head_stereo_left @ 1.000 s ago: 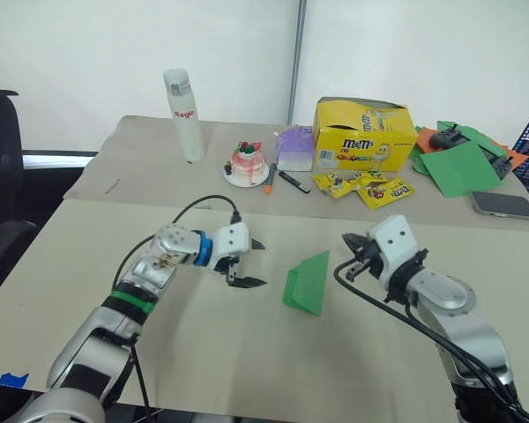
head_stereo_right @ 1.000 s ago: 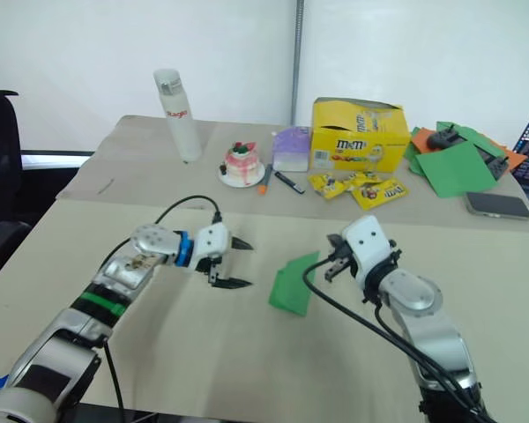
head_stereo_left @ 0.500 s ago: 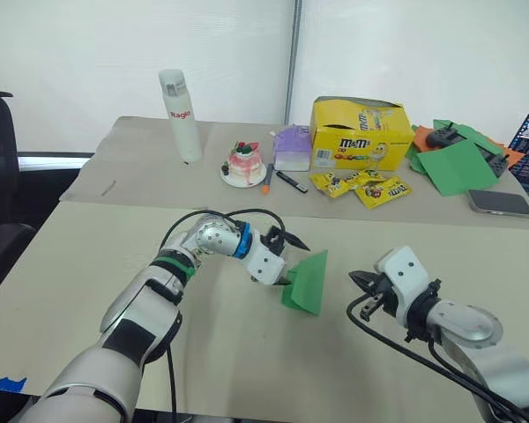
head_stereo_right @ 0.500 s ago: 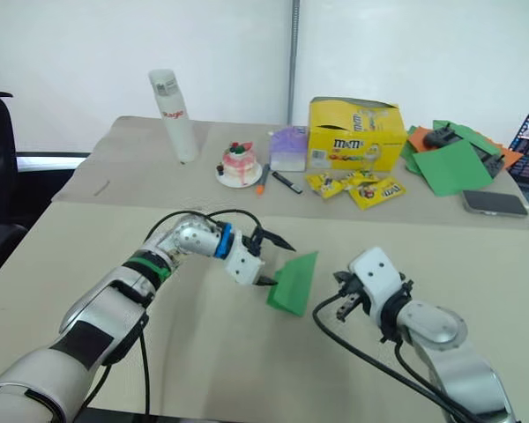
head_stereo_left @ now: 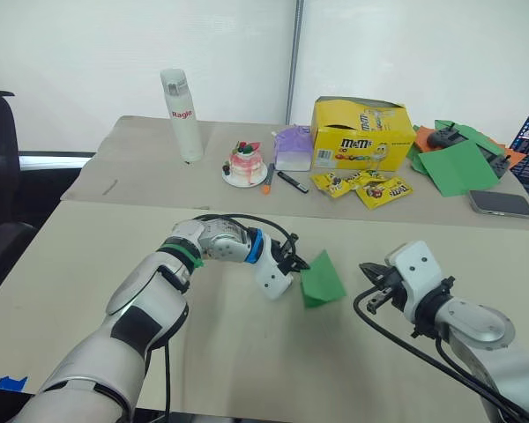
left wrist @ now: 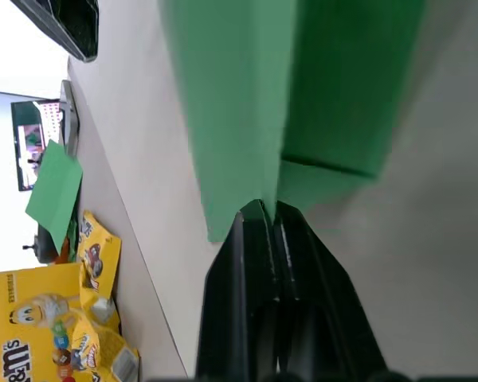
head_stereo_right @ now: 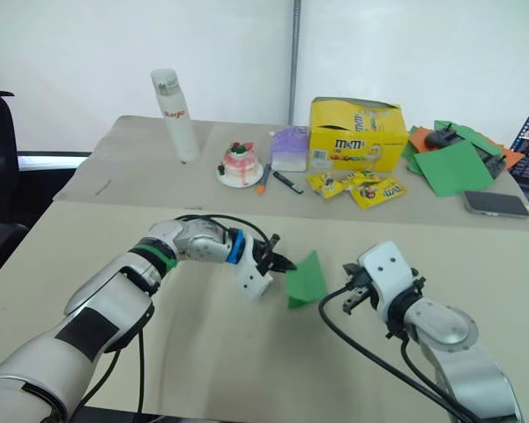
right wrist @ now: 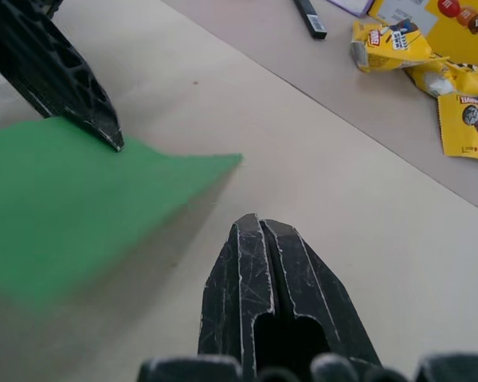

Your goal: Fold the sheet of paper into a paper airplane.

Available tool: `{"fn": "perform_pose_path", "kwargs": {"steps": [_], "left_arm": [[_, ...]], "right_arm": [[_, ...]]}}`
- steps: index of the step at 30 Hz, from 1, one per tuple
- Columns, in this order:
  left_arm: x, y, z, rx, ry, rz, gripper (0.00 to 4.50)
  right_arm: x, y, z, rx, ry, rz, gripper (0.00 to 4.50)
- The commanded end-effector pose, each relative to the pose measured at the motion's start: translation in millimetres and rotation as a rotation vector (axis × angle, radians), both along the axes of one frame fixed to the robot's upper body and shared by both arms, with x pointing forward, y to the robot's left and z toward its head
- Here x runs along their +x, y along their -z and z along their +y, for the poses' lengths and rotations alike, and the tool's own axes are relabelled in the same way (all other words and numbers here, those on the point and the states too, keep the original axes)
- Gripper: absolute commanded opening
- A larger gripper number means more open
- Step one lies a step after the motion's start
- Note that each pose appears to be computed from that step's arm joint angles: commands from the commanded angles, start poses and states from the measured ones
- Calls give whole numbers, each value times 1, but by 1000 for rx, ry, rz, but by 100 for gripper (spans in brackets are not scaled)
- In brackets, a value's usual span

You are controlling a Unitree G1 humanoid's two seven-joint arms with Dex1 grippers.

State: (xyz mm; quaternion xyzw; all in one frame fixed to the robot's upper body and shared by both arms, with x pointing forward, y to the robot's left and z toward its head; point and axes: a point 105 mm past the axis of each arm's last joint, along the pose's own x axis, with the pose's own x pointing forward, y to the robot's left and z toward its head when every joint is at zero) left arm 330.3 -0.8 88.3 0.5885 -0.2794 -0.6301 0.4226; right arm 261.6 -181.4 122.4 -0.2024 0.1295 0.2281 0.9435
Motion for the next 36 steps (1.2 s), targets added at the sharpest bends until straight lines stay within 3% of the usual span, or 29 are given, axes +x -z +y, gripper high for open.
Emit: {"fn": "perform_pose_path", "kwargs": {"steps": [1,5,9,12,16,26,27,36], "left_arm": [[5,-8,5,-8,-31,22,3],[18,-11,7,-14,-166,128,3],[23,-7,13,57,-299,245,3],[22,-9,14,65,-406,295,3],[14,6,12,115,-516,376,3],[-5,-2,-24,13,-486,475,3],[-5,-3,-26,-2,-488,496,56],[-4,-18,-21,-58,-494,573,349]], "right_arm": [[5,-12,0,-15,0,-59,0],[9,-11,3,-11,-14,-59,0],[13,-11,7,-7,-26,-62,0],[15,-12,8,-6,-32,-63,0],[18,-12,8,-5,-34,-69,0],[21,-15,9,-7,-23,-88,0],[22,-15,9,-8,-21,-91,0],[24,-19,8,-8,-19,-105,0]]}}
